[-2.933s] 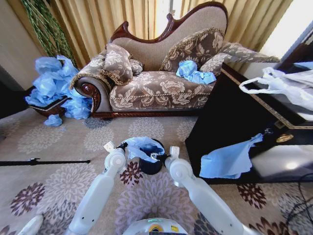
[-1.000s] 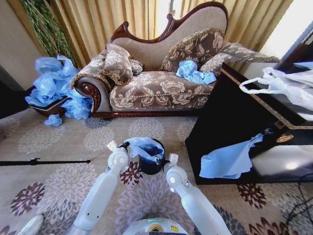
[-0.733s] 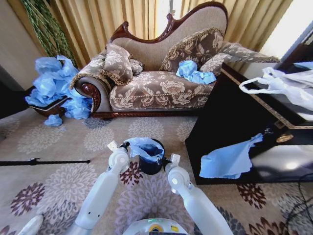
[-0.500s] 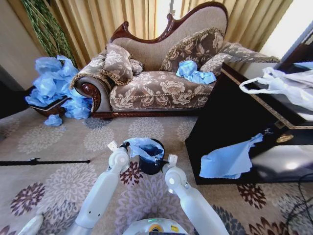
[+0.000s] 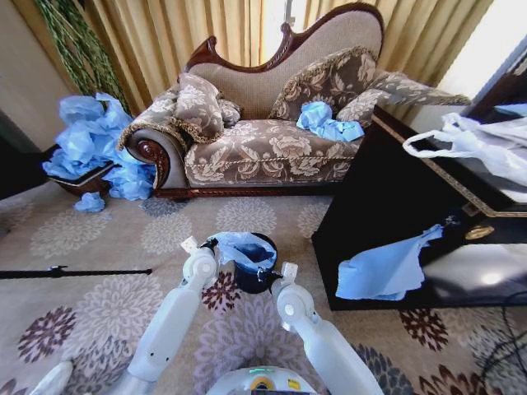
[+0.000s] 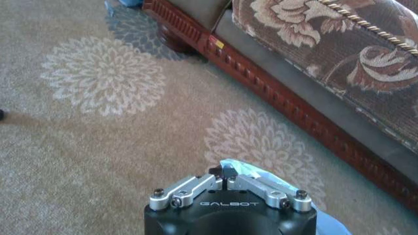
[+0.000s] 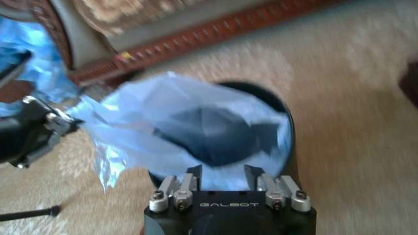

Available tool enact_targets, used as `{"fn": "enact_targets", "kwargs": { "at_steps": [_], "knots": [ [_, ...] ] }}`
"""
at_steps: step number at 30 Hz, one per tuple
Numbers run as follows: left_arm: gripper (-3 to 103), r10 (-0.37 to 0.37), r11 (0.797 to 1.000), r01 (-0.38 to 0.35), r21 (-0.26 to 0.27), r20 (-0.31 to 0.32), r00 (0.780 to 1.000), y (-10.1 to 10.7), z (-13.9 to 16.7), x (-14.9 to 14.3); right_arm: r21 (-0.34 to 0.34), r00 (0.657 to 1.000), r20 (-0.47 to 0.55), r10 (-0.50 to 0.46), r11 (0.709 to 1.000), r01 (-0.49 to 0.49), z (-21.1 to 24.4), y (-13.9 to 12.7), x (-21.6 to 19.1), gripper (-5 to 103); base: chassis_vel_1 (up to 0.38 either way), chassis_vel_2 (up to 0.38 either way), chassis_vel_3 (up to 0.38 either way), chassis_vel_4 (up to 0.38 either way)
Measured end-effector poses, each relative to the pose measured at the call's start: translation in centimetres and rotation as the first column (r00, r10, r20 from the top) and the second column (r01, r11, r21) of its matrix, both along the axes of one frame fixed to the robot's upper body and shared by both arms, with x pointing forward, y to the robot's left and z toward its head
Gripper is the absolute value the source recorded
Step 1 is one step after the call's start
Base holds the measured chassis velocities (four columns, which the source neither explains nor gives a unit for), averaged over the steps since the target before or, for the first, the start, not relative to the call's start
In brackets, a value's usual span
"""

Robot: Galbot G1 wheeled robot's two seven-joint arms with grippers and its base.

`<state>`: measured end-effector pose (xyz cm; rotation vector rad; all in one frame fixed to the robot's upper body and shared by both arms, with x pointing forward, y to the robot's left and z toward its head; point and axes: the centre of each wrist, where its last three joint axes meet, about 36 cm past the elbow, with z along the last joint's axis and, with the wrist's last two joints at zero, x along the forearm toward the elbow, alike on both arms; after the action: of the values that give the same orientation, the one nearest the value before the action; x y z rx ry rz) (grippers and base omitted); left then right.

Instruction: Place a garbage bag over the trash bin.

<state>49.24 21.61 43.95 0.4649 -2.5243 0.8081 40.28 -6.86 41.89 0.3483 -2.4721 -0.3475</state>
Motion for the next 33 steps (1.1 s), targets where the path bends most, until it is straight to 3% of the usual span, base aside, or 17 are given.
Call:
{"fn": "enact_targets", "kwargs": {
  "at_steps": [1,4,6,8,10,12,15,22,24,33],
  "knots": [
    [0,0.000,1.000,0.000,0.000,0.000,1.000,0.0,0.0,0.0,0.000,1.000,0.000,0.000,1.000,0.000,0.0,0.0,0.0,43,0.000,0.000,0.000,0.000],
    [0,0.000,1.000,0.000,-0.003,-0.001,1.000,0.0,-0.1,0.2,-0.049,0.996,0.049,0.073,0.996,-0.071,0.1,-0.3,1.2,60,0.000,0.000,0.000,0.000],
    [0,0.000,1.000,0.000,-0.005,-0.002,1.000,-0.1,-0.1,0.2,-0.076,0.992,0.058,0.109,0.992,-0.104,0.2,0.0,1.8,65,0.000,0.000,0.000,0.000],
    [0,0.000,1.000,0.000,-0.007,-0.003,1.000,-0.1,-0.1,0.2,-0.128,0.985,0.051,0.163,0.979,-0.156,0.2,0.3,2.4,76,0.000,0.000,0.000,0.000],
    [0,0.000,1.000,0.000,-0.007,-0.003,1.000,-0.1,-0.1,0.2,-0.143,0.983,0.047,0.179,0.975,-0.170,0.2,0.3,2.6,76,0.000,0.000,0.000,0.000],
    [0,-0.003,1.000,0.003,-0.011,0.001,1.000,-0.2,0.0,0.2,-0.197,0.973,0.014,0.229,0.955,-0.222,0.3,0.3,3.3,86,0.000,0.000,0.000,0.000],
    [0,-0.003,1.000,0.003,-0.014,0.006,1.000,-0.2,0.2,0.2,-0.226,0.968,-0.026,0.250,0.942,-0.250,0.8,0.3,3.9,95,0.000,0.000,0.000,0.000],
    [0,0.004,1.000,-0.004,-0.017,0.008,1.000,0.1,0.3,0.1,-0.247,0.963,-0.103,0.250,0.931,-0.268,1.2,0.8,4.7,96,0.000,0.000,0.000,0.000],
    [0,0.006,1.000,-0.006,-0.018,0.007,1.000,0.2,0.2,0.0,-0.257,0.961,-0.125,0.246,0.928,-0.271,1.1,1.0,5.1,88,0.000,0.000,0.000,0.000],
    [0,0.005,1.000,-0.005,-0.028,0.018,1.000,0.1,0.2,0.0,-0.301,0.956,-0.146,0.253,0.910,-0.286,-0.1,1.6,5.8,76,0.000,0.000,0.000,0.000]
  ]
}}
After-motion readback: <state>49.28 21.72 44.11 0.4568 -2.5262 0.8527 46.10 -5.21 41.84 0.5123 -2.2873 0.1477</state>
